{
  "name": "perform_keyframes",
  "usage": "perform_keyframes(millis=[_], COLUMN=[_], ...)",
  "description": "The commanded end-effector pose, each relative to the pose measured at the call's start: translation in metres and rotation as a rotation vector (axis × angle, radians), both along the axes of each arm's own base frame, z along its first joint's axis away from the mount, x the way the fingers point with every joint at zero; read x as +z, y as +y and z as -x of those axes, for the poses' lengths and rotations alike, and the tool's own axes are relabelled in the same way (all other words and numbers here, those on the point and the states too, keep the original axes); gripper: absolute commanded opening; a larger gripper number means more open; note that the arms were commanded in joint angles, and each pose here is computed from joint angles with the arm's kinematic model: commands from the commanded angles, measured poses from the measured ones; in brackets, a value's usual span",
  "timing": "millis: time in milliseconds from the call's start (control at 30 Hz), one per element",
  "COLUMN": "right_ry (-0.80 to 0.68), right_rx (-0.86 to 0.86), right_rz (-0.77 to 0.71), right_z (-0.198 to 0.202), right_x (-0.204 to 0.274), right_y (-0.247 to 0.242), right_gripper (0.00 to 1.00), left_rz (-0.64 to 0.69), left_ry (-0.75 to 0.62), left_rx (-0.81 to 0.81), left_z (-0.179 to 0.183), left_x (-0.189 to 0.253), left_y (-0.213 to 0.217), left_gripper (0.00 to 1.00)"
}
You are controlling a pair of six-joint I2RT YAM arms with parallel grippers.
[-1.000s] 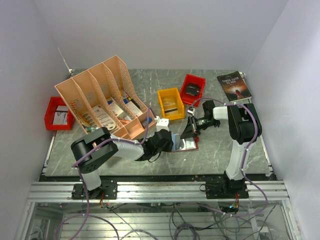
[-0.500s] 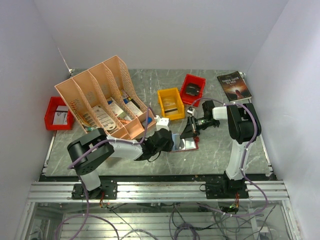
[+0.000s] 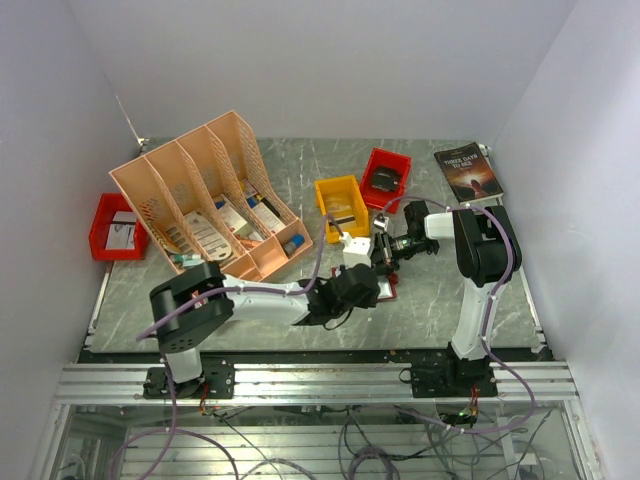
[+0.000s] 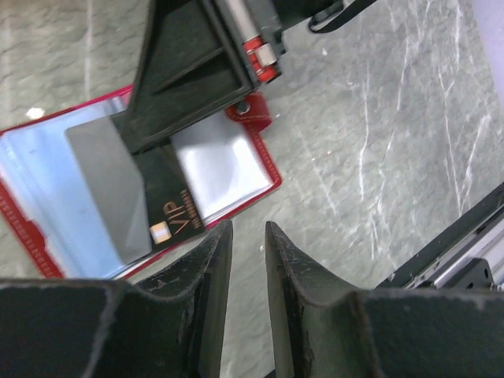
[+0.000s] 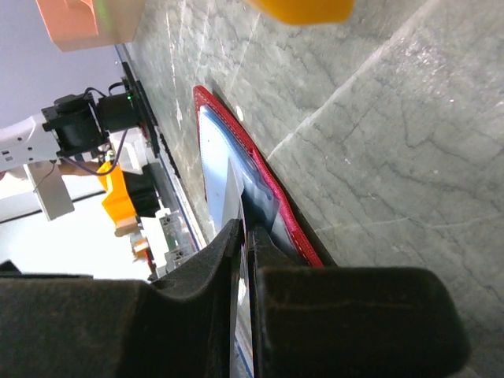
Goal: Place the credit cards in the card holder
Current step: Insert the credit card into the card holder.
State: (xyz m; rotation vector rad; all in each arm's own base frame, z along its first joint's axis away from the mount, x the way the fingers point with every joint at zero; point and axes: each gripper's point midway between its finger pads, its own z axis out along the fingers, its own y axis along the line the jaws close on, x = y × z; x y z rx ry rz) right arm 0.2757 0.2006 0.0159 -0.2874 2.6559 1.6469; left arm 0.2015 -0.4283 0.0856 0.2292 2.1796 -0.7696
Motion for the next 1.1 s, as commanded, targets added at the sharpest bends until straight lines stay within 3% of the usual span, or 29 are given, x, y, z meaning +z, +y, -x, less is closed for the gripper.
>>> perform_keyframes(millis=[0, 433, 1067], right_ry=[-0.021, -0.006, -0.002], right_rx=[0.01, 0.013, 0.018], right_rz=[0.044, 0.045, 0.044], right_z=[-0.003, -0.001, 0.0], right_x=[-0.014, -0.017, -0.018], right_y=[-0.003, -0.003, -0.003], right_gripper=[0.08, 0.08, 0.12], left_rz=[-0.08, -0.24, -0.322], left_ry=[-0.018, -0.024, -0.03], left_rx=[0.083, 0.147, 0.19], left_z=[-0.012, -0.028, -0.036], left_x=[-0.009, -0.043, -0.059], left_y=[-0.008, -0.018, -0.012], left_gripper=[0.35, 0.35, 0.36])
